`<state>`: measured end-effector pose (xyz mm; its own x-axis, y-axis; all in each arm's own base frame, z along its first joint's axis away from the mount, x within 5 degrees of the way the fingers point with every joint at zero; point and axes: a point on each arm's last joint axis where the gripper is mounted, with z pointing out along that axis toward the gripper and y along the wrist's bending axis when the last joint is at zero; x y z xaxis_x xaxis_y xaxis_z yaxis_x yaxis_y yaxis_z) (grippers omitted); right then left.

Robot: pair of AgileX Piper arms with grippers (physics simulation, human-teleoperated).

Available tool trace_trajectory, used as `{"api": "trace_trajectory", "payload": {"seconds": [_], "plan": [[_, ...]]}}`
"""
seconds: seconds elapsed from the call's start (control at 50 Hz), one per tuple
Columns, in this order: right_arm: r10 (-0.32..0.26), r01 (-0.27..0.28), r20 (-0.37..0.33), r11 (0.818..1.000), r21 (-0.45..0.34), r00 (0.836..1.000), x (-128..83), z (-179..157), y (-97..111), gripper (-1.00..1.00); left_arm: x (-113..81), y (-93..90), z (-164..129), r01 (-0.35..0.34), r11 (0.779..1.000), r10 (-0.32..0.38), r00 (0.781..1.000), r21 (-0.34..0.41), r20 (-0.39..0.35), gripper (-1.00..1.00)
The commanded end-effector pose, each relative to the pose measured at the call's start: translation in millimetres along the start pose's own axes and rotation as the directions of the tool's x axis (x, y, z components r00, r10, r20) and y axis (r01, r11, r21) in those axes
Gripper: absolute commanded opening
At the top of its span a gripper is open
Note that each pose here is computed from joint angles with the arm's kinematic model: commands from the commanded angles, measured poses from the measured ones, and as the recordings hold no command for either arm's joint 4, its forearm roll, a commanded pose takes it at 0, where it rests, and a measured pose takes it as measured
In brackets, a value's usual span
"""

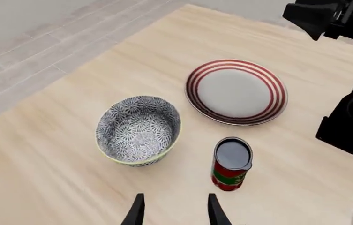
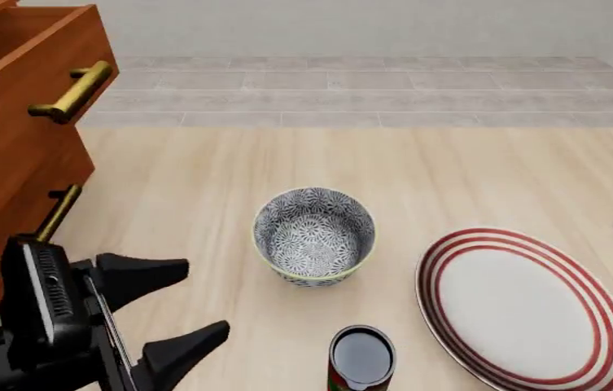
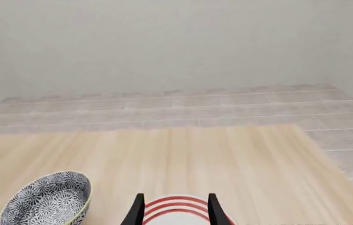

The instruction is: Put the ketchup in the top drawer of the cabinet.

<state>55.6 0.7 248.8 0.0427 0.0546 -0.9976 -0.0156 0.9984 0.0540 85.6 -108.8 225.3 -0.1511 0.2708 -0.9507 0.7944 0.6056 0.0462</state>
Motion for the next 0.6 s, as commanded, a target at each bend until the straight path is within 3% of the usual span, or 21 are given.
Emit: {"api": "trace_trajectory", "payload": {"seconds": [0.02, 0.22, 0.44, 0.52, 0.56, 0.6], "plan": [[0.003, -0.003, 0.007, 1.0, 0.01, 1.0, -13, -13, 0, 1.0, 12.9, -15.6, 29, -0.054, 0.994, 0.058, 0.997, 0.092, -0.05, 1.0], [-0.014, 0.013, 0.016, 1.0, 0.011, 1.0, -13, -13, 0, 1.0, 11.0, -24.7, 41, -0.07, 0.988, 0.077, 0.996, 0.135, -0.048, 1.0], [-0.02, 0.02, 0.025, 1.0, 0.01, 0.999, -15, -13, 0, 1.0, 21.4, -36.1, 65, -0.084, 0.981, 0.097, 0.993, 0.176, -0.072, 1.0], [-0.021, 0.021, 0.027, 1.0, 0.012, 0.999, -15, -14, 0, 1.0, 26.6, -35.4, 73, -0.139, 0.975, 0.154, 0.985, 0.173, -0.077, 1.0], [0.03, -0.03, 0.031, 0.999, 0.011, 0.999, -18, -14, 0, 1.0, 26.7, -36.5, 78, -0.131, 0.976, 0.147, 0.985, 0.174, -0.087, 1.0], [0.002, -0.002, 0.036, 1.0, 0.01, 0.999, -22, -16, 1, 1.0, 30.1, -38.6, 83, -0.132, 0.975, 0.152, 0.983, 0.181, -0.101, 1.0]]}}
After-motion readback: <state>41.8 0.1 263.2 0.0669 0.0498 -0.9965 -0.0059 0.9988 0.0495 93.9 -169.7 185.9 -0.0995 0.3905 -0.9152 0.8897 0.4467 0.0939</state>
